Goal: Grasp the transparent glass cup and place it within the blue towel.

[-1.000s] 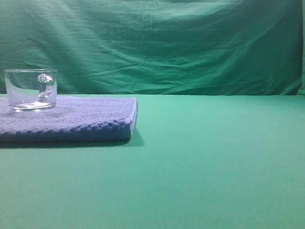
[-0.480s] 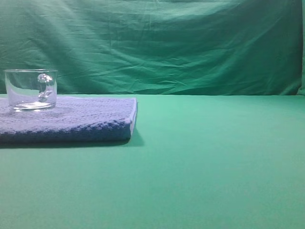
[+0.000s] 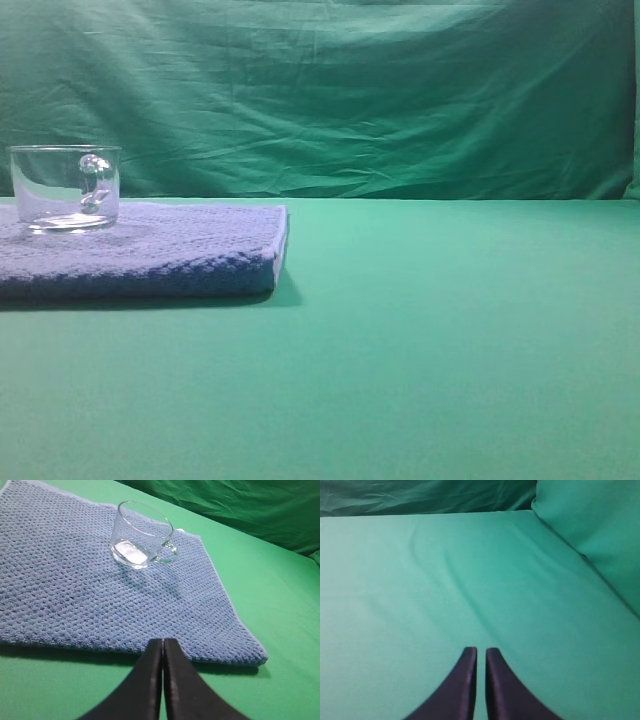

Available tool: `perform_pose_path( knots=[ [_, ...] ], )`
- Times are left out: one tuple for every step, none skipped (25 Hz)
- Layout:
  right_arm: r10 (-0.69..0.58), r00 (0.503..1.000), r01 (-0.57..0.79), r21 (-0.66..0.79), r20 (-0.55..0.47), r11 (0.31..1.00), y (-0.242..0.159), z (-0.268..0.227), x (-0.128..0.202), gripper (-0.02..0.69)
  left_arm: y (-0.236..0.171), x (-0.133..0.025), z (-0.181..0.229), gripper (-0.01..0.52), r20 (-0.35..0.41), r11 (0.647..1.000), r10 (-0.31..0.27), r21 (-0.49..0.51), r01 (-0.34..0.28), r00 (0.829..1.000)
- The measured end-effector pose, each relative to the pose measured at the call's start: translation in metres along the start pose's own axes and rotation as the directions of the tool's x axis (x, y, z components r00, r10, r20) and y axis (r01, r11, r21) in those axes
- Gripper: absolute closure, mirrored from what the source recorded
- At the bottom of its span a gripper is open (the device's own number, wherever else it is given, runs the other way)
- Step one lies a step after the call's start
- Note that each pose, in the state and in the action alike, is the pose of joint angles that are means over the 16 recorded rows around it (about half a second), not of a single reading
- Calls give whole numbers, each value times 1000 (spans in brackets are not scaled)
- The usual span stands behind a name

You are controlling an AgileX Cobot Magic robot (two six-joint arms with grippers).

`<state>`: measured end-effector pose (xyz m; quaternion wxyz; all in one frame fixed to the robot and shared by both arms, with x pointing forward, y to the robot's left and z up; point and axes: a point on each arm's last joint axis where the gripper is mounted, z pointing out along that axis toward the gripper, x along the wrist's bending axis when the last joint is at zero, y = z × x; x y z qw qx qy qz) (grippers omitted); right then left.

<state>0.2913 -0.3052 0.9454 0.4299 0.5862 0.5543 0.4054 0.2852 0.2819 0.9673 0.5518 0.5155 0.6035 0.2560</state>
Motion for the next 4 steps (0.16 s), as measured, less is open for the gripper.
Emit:
perform_pose_path(
  knots=[
    [0,1000,0,0,0,1000,0,0,0,596,0,0,0,514,0,1000,0,0,0,1000],
    [0,1000,0,0,0,1000,0,0,0,596,0,0,0,514,0,1000,0,0,0,1000],
    [0,1000,0,0,0,1000,0,0,0,596,0,0,0,514,0,1000,0,0,0,1000],
    [0,1000,0,0,0,1000,0,0,0,596,0,0,0,514,0,1000,0,0,0,1000]
  ],
)
